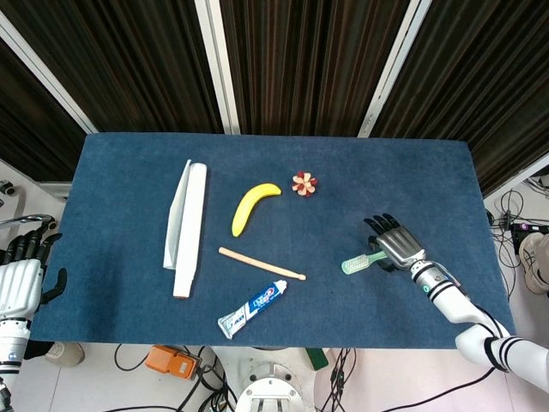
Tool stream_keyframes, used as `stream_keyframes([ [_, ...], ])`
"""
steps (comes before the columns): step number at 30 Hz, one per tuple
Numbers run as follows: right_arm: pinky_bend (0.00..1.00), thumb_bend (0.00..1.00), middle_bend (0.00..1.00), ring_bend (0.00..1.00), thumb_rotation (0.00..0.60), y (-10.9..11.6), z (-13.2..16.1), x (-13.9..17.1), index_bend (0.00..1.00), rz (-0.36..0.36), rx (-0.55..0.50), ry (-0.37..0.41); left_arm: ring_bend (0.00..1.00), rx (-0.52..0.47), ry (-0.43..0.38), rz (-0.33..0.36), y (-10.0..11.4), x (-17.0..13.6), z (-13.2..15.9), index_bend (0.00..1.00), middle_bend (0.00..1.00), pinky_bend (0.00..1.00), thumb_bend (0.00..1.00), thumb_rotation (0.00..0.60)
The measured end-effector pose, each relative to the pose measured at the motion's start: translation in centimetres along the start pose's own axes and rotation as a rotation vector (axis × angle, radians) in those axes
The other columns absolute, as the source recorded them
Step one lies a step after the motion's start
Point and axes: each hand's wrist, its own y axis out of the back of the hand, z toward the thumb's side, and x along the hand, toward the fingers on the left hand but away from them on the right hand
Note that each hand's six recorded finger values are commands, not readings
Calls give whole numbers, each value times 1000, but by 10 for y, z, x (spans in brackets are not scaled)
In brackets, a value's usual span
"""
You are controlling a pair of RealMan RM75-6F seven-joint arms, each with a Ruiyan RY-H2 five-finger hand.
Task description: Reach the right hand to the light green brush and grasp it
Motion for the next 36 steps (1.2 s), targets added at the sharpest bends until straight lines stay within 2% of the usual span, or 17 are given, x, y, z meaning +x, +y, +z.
stream_keyframes([
  [6,86,467,102,61,600,-2,-2,0,575,9,7,-5,0,-6,1,-1,0,0,0,157,16,4,436,600],
  [17,98,546,102,66,600,-2,-1,-1,640,15,28,-3,0,-18,4,-2,0,0,0,157,16,5,437,600],
  [30,117,548,102,74,600,7,1,-1,761,-21,29,0,0,-23,7,-3,0,0,-1,157,16,4,436,600],
  [36,134,547,102,74,600,19,9,-9,820,-55,2,18,0,-26,11,-2,1,-1,-1,157,16,5,436,600],
])
